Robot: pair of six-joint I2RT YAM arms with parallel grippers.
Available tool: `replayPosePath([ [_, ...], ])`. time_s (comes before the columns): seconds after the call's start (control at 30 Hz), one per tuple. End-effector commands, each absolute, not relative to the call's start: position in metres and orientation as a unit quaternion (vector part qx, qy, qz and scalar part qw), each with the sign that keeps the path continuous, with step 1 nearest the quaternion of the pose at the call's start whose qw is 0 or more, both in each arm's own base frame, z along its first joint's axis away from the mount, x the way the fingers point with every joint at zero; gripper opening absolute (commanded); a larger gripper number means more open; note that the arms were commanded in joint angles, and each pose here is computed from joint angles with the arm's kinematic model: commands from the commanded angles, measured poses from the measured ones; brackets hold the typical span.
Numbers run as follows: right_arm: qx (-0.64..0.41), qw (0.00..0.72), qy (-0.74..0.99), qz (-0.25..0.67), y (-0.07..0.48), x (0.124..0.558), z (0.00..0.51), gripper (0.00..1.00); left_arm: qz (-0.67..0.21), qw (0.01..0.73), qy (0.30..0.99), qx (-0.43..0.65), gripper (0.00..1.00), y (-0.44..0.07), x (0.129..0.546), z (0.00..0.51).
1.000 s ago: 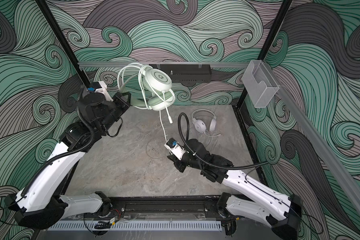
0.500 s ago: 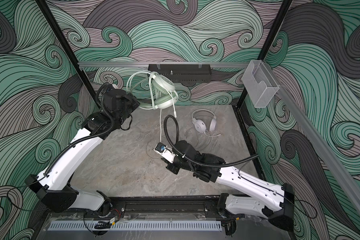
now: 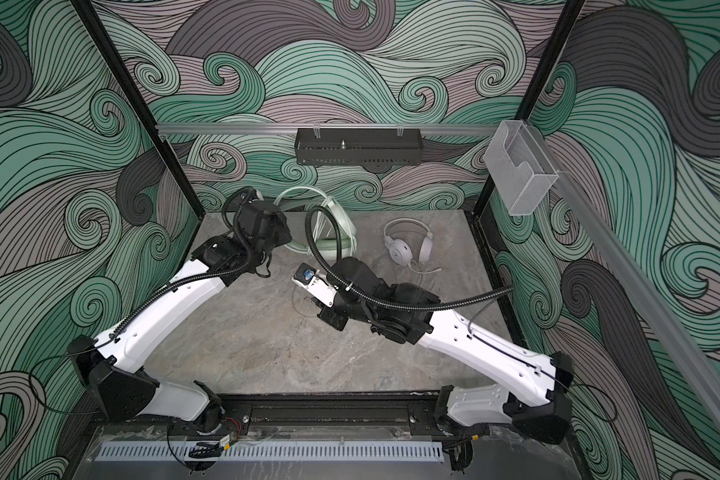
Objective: Wrap the headphones
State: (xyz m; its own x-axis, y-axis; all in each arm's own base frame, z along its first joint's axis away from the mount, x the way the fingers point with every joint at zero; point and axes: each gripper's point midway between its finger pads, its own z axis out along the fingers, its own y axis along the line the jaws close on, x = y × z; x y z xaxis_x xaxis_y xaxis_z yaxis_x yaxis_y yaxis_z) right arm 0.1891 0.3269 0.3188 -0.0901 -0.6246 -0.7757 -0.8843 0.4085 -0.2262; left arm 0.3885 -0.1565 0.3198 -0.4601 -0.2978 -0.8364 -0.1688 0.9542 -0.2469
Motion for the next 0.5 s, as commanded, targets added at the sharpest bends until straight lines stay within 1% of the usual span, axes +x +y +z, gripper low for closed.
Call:
replayPosePath([
  [0.0, -0.531, 0.433, 0.716, 0.133, 0.324, 0.191, 0.336, 0.0, -0.052, 0.514, 0.853, -0.076, 0.0, -0.158, 0.379, 0.332],
  [0.1, -0.536, 0.432, 0.717, 0.115, 0.325, 0.198, 0.345, 0.0, -0.048, 0.489, 0.87, -0.024, 0.0, -0.165, 0.369, 0.316],
  [0.33, -0.525, 0.434, 0.728, 0.078, 0.312, 0.217, 0.353, 0.0, -0.092, 0.454, 0.884, 0.067, 0.0, -0.182, 0.342, 0.298],
  [0.47, -0.528, 0.434, 0.729, 0.037, 0.297, 0.227, 0.351, 0.0, -0.115, 0.43, 0.888, 0.114, 0.0, -0.189, 0.324, 0.289],
])
